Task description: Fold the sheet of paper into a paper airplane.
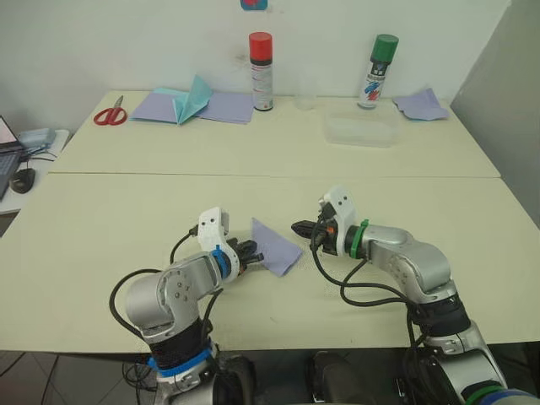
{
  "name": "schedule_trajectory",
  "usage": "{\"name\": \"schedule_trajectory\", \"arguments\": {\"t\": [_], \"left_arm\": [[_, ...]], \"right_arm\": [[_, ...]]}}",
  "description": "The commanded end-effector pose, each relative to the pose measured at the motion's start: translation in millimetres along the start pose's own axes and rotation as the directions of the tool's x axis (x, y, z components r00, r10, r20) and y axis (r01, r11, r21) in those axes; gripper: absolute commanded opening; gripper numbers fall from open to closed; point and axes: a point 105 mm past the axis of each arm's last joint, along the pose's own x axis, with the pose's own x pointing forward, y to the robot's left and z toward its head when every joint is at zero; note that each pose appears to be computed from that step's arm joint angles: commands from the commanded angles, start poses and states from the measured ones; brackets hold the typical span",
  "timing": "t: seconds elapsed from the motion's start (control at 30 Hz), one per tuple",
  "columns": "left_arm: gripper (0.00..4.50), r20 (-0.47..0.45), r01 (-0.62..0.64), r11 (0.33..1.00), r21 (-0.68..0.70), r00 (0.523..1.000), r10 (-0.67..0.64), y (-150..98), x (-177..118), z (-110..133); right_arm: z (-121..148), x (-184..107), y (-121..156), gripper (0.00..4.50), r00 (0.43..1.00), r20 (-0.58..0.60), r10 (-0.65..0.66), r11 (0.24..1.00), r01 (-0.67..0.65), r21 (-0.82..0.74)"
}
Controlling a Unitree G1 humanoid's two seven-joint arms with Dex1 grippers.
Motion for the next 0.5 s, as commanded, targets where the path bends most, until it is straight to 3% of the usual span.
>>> {"name": "schedule_trajectory", "arguments": {"t": [0.03,0.13,0.27,0.37,0.5], "left_arm": [[0.03,0.013,0.01,0.999,-0.048,1.0,-0.009,-11.4,0.0,-5.2],[0.03,0.01,0.024,0.998,-0.064,1.0,-0.024,-17.6,1.1,-8.7],[0.0,0.015,0.037,0.997,-0.067,0.999,-0.036,-20.5,1.1,-7.5],[0.0,0.01,0.053,0.996,-0.065,0.999,-0.052,-23.1,1.6,-8.6],[0.0,0.008,0.065,0.996,-0.06,0.998,-0.064,-26.1,1.9,-8.8]], "right_arm": [[0.6,-6.9,3.0,0.0,1.0,0.006,0.005,1.0,-0.005,-0.016],[-4.3,-11.7,-5.7,0.0,0.999,0.007,-0.053,0.996,0.052,0.076],[-9.5,-15.6,-9.0,1.16,0.997,0.007,-0.071,0.957,0.066,0.283],[-15.3,-14.7,-6.6,2.32,0.998,-0.015,-0.068,0.909,0.069,0.411],[-13.8,-11.7,-1.9,3.79,0.999,-0.017,-0.052,0.877,0.054,0.478]]}}
